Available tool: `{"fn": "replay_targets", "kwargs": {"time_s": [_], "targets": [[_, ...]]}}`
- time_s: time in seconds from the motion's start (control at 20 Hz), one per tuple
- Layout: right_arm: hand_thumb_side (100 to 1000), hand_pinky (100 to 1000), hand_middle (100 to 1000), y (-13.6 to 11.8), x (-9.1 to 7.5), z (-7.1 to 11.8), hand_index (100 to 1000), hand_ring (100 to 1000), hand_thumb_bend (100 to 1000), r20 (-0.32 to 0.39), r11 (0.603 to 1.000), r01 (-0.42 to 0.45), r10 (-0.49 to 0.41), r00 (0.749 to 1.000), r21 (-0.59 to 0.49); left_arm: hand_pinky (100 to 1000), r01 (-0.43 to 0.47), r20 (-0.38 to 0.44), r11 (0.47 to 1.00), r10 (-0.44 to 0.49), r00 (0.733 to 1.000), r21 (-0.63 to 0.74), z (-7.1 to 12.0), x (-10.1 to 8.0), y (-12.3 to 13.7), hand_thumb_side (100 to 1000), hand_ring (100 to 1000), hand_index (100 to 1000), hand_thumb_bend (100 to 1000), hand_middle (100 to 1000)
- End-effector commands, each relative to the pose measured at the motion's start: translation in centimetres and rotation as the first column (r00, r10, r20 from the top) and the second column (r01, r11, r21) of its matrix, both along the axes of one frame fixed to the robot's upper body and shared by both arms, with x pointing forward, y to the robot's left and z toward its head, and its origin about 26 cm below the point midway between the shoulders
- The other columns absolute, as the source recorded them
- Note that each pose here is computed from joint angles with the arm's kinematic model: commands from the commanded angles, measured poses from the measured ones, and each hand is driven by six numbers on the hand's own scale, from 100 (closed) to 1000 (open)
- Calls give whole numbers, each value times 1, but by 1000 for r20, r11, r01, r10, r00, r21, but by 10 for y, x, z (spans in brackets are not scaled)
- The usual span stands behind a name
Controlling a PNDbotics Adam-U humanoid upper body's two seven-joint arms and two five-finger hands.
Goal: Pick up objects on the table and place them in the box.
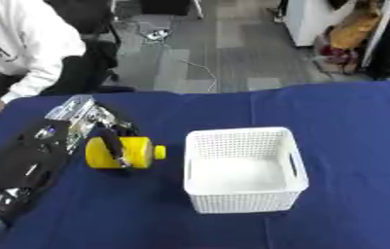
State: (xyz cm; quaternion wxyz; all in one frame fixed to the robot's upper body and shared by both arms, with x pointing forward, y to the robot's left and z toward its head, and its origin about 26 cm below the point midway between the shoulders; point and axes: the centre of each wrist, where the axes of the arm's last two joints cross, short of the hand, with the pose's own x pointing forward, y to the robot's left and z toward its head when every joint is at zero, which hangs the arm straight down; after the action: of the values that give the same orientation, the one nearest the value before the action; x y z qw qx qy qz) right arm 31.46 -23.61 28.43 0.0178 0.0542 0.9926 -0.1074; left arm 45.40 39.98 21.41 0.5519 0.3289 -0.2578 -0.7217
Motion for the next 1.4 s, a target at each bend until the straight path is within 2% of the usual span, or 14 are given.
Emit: {"fn": "replay_targets", "kwargs": {"time_s": [0.05,0.15,0.2,0.25,0.3,0.35,0.4,0.45,0.5,0.55,1.0,1.25,1.4], "targets": [[1000,433,604,0,-4,9,742,497,100,34,1000,-7,7,999,-6,653,-11,-78,999,14,997,37,-6,-4,14,531,719,898,761,824],[1000,433,604,0,-4,9,742,497,100,34,1000,-7,8,999,-7,645,-6,-81,999,10,997,40,-7,-4,14,523,692,872,752,781],[1000,433,604,0,-4,9,742,497,100,34,1000,-7,8,999,-7,647,-5,-82,999,9,997,42,-8,-4,14,526,699,875,756,790],[1000,433,604,0,-4,9,742,497,100,34,1000,-8,8,999,-8,620,-5,-84,999,9,996,44,-8,-5,14,513,654,833,736,739],[1000,433,604,0,-4,9,742,497,100,35,1000,-8,8,999,-8,628,-5,-85,999,9,996,46,-9,-5,14,515,664,840,741,747],[1000,433,604,0,-4,9,742,497,100,35,1000,-8,8,999,-8,573,-4,-87,999,8,996,46,-10,-5,14,504,606,797,714,691],[1000,433,604,0,-4,9,742,497,100,35,1000,-8,8,999,-8,583,-3,-88,999,7,996,45,-10,-5,14,505,615,805,720,702],[1000,433,604,0,-4,10,742,497,100,35,1000,-8,8,999,-8,537,-4,-90,999,8,996,46,-11,-6,15,498,565,762,690,631],[1000,433,604,1,-4,10,742,497,100,36,1000,-8,8,999,-9,543,-5,-92,999,10,996,47,-12,-6,15,499,572,770,694,642],[1000,433,604,1,-4,10,742,497,100,36,1000,-8,8,999,-8,505,-7,-93,999,11,996,47,-12,-6,16,489,529,732,676,589],[1000,432,603,1,-4,10,742,497,100,36,1000,-7,7,999,-9,406,-6,-93,999,10,996,45,-15,-9,16,484,440,611,589,475],[1000,432,603,1,-4,10,742,497,100,34,1000,-5,5,999,-11,305,-5,-77,1000,6,997,21,-12,-10,15,580,355,481,420,387],[1000,432,603,0,-4,10,742,497,100,34,1000,-4,4,999,-12,229,-6,-67,1000,6,998,0,-11,-10,14,683,285,408,288,311]]}}
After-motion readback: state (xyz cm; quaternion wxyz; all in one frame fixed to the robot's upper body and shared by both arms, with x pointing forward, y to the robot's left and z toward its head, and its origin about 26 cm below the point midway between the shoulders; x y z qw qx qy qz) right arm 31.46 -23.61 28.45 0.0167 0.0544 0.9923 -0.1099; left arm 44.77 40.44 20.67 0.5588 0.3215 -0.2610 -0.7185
